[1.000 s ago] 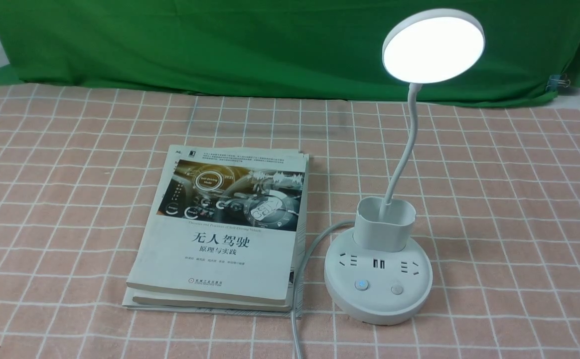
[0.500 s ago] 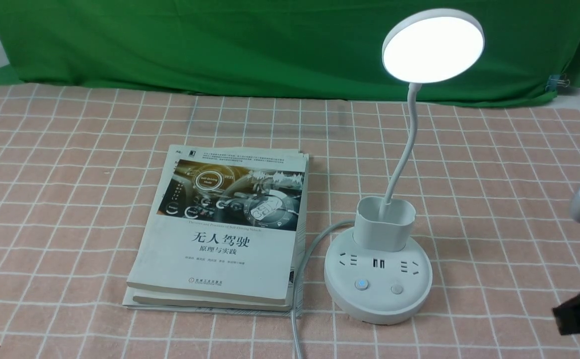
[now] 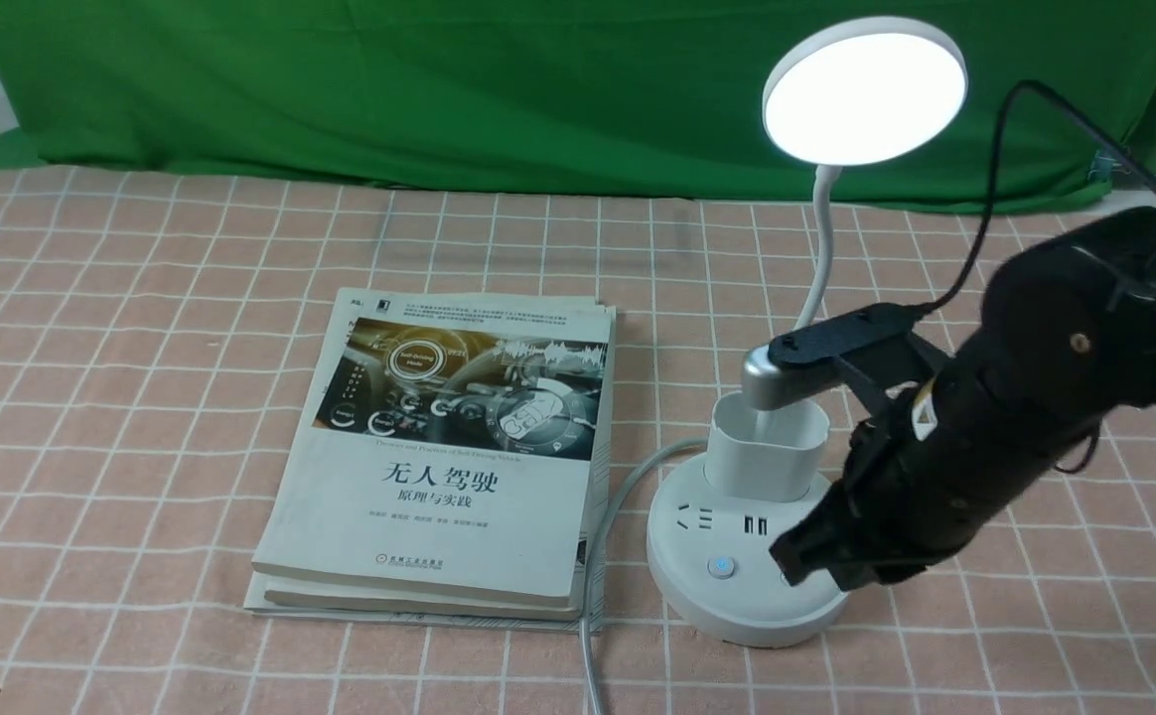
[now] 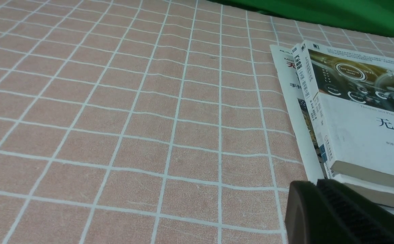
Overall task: Turn off the table lamp on the pink coffee tablecloth by hand.
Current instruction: 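Press the power button on the lamp base to turn the lamp off with the right gripper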
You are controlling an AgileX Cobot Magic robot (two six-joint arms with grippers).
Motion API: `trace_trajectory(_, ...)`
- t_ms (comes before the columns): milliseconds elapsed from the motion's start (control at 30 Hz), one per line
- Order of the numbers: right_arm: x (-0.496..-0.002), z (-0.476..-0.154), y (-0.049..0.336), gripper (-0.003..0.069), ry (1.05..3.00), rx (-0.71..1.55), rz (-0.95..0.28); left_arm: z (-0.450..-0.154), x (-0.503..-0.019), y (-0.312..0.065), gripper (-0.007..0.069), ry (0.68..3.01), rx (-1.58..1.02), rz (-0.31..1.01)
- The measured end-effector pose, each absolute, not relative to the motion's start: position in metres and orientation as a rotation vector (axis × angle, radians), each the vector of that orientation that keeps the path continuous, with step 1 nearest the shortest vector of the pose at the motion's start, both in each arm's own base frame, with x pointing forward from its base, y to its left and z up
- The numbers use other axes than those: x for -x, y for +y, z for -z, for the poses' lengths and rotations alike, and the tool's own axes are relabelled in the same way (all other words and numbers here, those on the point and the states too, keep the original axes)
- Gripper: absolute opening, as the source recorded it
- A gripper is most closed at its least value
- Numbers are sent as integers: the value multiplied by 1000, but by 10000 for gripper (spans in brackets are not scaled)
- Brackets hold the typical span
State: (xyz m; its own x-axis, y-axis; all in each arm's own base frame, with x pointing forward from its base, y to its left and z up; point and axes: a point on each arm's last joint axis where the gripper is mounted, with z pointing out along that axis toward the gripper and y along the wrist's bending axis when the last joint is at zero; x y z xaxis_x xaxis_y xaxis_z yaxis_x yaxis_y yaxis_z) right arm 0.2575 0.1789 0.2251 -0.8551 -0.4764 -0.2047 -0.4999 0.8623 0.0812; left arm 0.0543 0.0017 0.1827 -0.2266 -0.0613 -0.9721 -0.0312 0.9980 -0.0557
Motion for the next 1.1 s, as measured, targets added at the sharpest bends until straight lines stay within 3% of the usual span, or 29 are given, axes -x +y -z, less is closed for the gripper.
trace_trajectory(667,-294,-181,199,40,2949,773,-170,-183,-54,2,6,1800,68,28)
trace_trajectory(1100,-289,-207,196,40,2875,767,-202,-183,-54,2,6,1800,68,28)
